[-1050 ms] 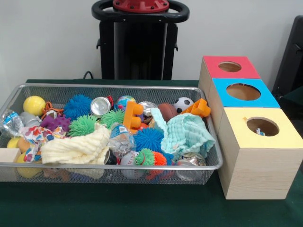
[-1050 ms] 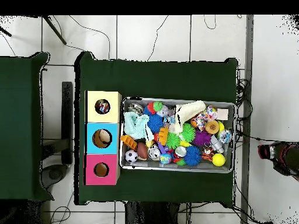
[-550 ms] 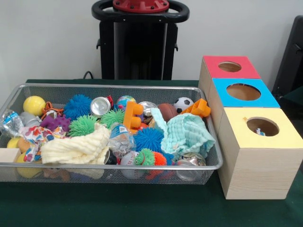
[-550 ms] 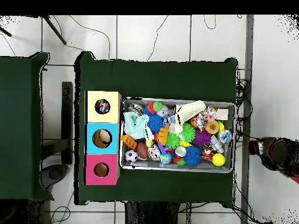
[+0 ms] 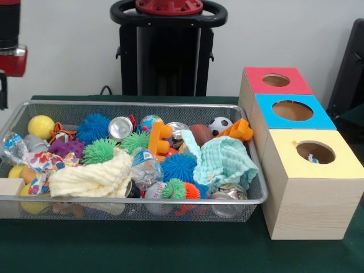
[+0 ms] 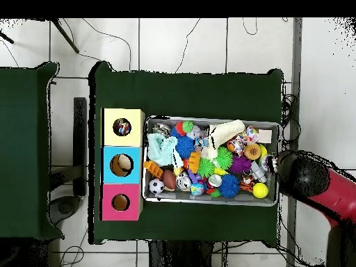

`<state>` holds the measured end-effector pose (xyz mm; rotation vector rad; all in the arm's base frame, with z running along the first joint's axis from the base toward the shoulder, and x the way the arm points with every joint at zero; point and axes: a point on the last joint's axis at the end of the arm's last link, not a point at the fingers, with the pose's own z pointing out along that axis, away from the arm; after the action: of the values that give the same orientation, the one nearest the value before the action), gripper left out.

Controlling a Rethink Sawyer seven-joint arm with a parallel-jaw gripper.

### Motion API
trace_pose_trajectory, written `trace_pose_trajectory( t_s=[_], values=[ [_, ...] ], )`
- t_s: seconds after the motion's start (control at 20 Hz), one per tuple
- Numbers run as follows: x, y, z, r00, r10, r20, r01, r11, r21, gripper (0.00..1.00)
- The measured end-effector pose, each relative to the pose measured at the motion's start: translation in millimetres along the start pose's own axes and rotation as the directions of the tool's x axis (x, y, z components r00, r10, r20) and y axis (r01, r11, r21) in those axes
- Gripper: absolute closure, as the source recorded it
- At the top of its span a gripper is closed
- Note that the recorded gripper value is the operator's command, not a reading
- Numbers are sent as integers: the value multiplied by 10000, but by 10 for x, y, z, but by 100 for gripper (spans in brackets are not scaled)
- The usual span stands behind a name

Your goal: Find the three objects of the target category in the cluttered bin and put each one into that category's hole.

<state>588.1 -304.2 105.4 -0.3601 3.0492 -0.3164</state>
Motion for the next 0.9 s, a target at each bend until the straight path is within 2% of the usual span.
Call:
trace_pose_trajectory(
  t_s=[0.05, 0.1, 0.2, 0.35, 0.55, 0.6, 0.9],
  values=[
    [-40, 82, -22, 9999, 130, 17, -130, 9999, 44, 100],
    [-125, 279, -70, 9987, 503, 37, -503, 9987, 113, 100],
    [-171, 380, -93, 9972, 748, 46, -748, 9971, 155, 100],
    [-258, 600, -159, 9896, 1440, -1, -1439, 9892, 275, 100],
    [-275, 752, -204, 9788, 2047, -118, -2042, 9783, 363, 100],
    [-261, 792, -213, 9739, 2262, -175, -2254, 9735, 393, 100],
    [-126, 826, -198, 9590, 2801, -426, -2780, 9593, 489, 100]
  ],
)
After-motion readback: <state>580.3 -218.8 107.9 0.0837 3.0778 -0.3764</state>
